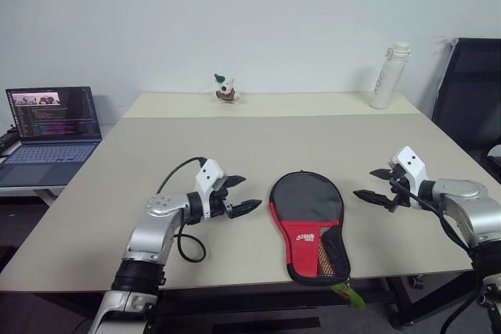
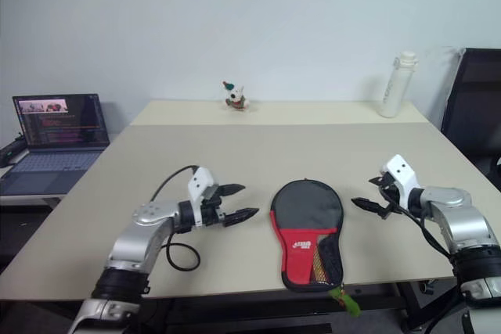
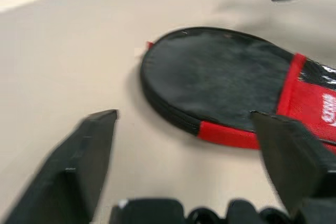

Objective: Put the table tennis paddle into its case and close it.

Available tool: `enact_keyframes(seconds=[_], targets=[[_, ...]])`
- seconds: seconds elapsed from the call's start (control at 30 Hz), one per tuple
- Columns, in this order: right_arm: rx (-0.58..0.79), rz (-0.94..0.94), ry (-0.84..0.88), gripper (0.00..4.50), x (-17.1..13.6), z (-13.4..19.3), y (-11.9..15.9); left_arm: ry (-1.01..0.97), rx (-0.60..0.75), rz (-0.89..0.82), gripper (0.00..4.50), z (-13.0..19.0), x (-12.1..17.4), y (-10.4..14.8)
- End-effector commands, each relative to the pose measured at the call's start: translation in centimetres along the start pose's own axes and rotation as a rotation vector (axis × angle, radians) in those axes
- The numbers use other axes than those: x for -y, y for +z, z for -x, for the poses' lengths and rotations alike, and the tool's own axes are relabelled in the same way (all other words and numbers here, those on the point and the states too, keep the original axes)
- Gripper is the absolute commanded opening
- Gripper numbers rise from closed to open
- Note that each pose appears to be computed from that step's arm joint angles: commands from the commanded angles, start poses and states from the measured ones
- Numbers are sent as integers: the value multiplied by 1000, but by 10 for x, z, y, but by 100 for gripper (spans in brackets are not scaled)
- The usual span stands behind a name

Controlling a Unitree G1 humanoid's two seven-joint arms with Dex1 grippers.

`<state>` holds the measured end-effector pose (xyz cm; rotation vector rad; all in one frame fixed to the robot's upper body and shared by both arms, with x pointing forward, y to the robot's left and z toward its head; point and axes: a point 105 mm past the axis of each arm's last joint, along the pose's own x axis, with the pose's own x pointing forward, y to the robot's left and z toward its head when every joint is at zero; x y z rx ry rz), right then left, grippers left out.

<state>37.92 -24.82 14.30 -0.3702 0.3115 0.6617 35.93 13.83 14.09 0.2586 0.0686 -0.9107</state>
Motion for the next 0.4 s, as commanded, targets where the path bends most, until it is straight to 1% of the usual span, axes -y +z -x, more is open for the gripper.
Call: enact_keyframes(seconds=[0.03,0.07,0.17,0.3,0.4], targets=[[12,50,-73,450,22,11,5,50,41,-85,449,9,-5,21],[15,39,-97,450,25,11,6,56,32,-103,449,15,-8,19],[20,21,-176,450,45,26,10,77,28,-125,449,7,-9,23],[15,23,-202,450,45,34,8,119,0,-101,449,7,-11,8],[-7,32,-215,450,44,38,3,150,13,-80,449,6,-14,8]])
